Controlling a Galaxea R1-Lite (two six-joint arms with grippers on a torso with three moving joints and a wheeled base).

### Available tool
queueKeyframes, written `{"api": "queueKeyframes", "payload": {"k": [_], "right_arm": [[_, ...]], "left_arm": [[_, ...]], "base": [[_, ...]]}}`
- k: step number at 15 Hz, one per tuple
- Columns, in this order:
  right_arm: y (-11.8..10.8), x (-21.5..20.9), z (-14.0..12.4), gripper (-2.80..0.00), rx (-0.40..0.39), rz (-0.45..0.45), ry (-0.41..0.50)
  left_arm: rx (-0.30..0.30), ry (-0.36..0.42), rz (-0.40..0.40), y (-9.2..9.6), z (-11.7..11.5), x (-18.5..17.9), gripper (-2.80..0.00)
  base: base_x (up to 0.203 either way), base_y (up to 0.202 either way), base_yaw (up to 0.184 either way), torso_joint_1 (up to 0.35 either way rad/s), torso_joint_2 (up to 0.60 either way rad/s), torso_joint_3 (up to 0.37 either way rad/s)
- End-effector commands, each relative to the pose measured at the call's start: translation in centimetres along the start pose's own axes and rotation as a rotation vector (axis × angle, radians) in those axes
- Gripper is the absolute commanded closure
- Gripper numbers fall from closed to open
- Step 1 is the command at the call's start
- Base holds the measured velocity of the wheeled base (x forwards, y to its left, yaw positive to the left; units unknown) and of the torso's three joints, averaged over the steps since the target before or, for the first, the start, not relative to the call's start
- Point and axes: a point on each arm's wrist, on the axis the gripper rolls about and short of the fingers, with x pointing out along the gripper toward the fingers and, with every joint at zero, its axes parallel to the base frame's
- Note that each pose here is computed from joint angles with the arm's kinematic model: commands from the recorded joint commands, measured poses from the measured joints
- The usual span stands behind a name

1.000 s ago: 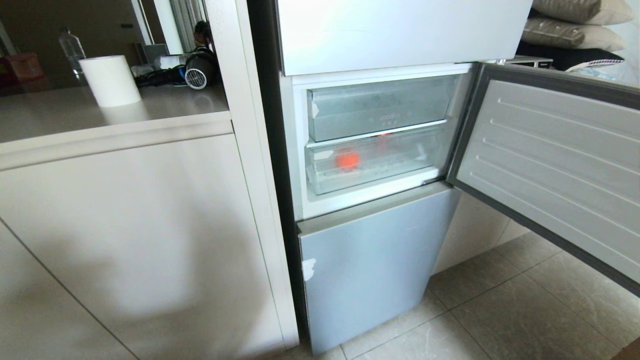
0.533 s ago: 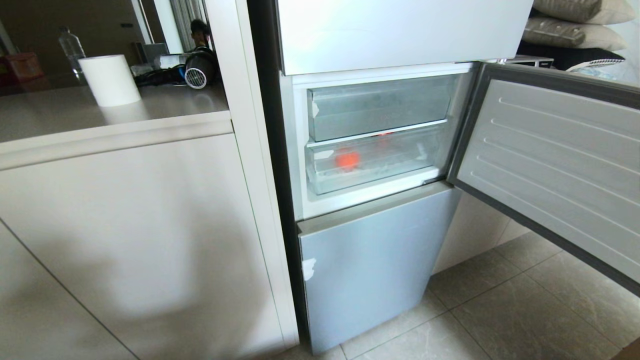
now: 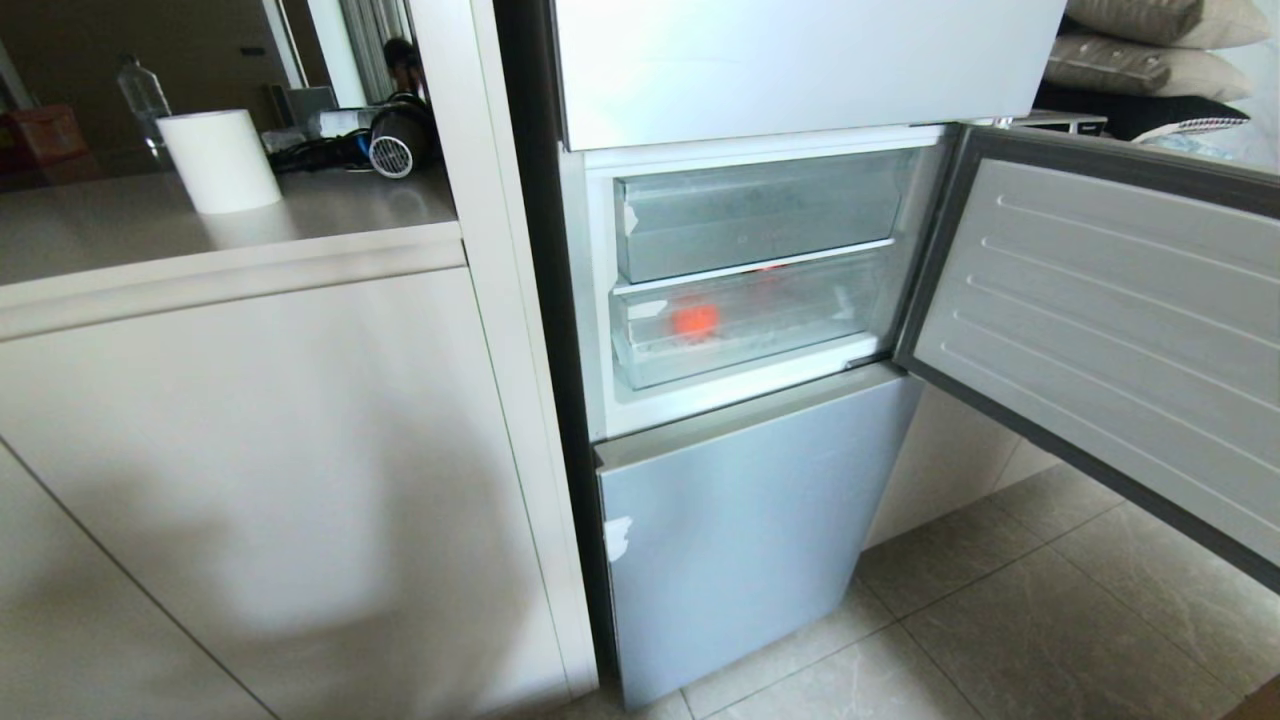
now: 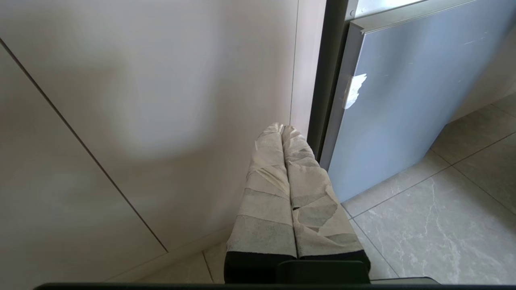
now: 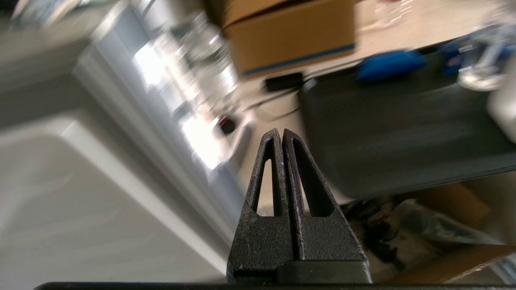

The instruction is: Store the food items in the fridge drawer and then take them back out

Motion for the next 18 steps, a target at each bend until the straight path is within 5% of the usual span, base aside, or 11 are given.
{"api": "queueKeyframes", "payload": {"k": [1,12,18], "right_arm": [[-1.8,1.3,0.7,0.0,0.021,-0.053,-0.016],[-1.8,11.6,0.9,0.0,0.045,0.329,0.214],[-0.8,15.4,1.2,0.0,0.05,0.499,0.26]], "left_arm": [[0.0,0.002,0.001,0.0,0.0,0.0,0.0],[0.0,0.002,0.001,0.0,0.0,0.0,0.0],[0.001,0.002,0.001,0.0,0.0,0.0,0.0]], "base": [[0.0,0.0,0.0,0.0,0.0,0.0],[0.0,0.0,0.0,0.0,0.0,0.0],[0.0,0.0,0.0,0.0,0.0,0.0]]}}
